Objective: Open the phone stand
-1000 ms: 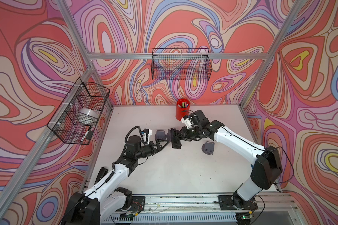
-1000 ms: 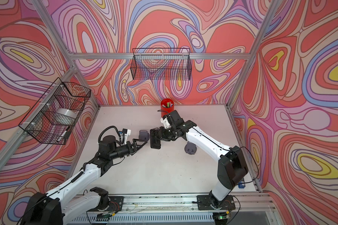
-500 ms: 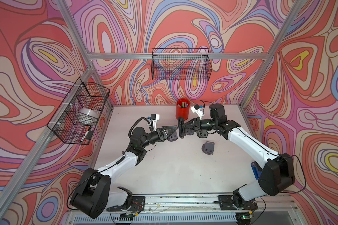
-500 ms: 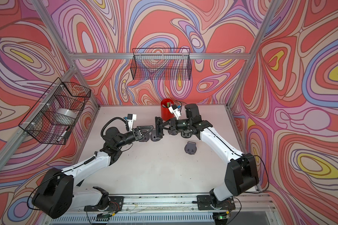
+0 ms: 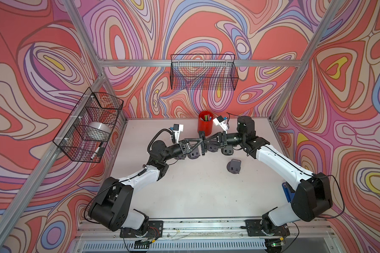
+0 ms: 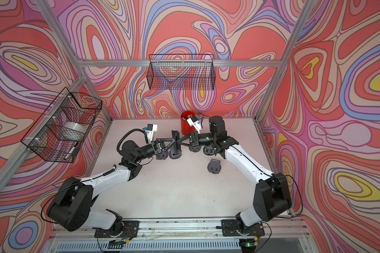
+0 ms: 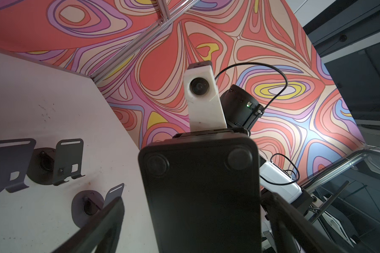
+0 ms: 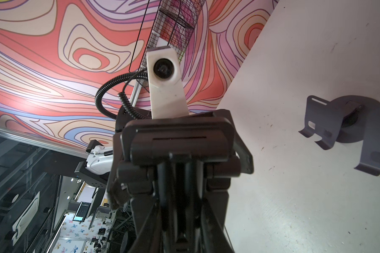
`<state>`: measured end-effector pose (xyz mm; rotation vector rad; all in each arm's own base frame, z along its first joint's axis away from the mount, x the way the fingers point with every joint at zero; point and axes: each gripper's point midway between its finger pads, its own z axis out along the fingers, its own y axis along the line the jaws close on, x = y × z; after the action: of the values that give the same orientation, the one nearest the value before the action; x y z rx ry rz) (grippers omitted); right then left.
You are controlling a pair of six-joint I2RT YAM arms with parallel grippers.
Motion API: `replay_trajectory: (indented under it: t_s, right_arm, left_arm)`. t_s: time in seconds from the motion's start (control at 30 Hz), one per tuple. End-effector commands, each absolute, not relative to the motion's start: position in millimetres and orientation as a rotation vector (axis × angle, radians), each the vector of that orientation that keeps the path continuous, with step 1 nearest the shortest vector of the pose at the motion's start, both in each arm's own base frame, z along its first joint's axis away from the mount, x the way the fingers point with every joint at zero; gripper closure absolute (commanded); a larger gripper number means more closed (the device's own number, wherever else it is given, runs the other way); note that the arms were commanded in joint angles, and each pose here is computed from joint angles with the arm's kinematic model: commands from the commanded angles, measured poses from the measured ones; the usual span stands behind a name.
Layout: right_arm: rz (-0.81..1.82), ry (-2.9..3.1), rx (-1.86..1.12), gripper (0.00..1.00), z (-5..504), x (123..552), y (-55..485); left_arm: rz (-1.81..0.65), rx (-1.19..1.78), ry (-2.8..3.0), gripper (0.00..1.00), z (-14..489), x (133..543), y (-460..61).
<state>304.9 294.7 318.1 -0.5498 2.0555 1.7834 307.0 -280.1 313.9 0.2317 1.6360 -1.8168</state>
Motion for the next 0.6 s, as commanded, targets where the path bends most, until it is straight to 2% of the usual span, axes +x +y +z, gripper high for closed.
replay_trajectory:
  t_s: [0.0,0.57]
  right_arm:
    - [1.807,1.962,-0.632,1.0,342.3,296.5,292.5]
    - [1.782,1.937,-0.678,1.0,349.1,297.7,292.4]
  left_arm:
    - [-1.867,0.355,1.502,0.05,347.9,292.6,-285.5]
    - [-1.917,0.39,1.508,0.08,352.1,285.1,-299.9]
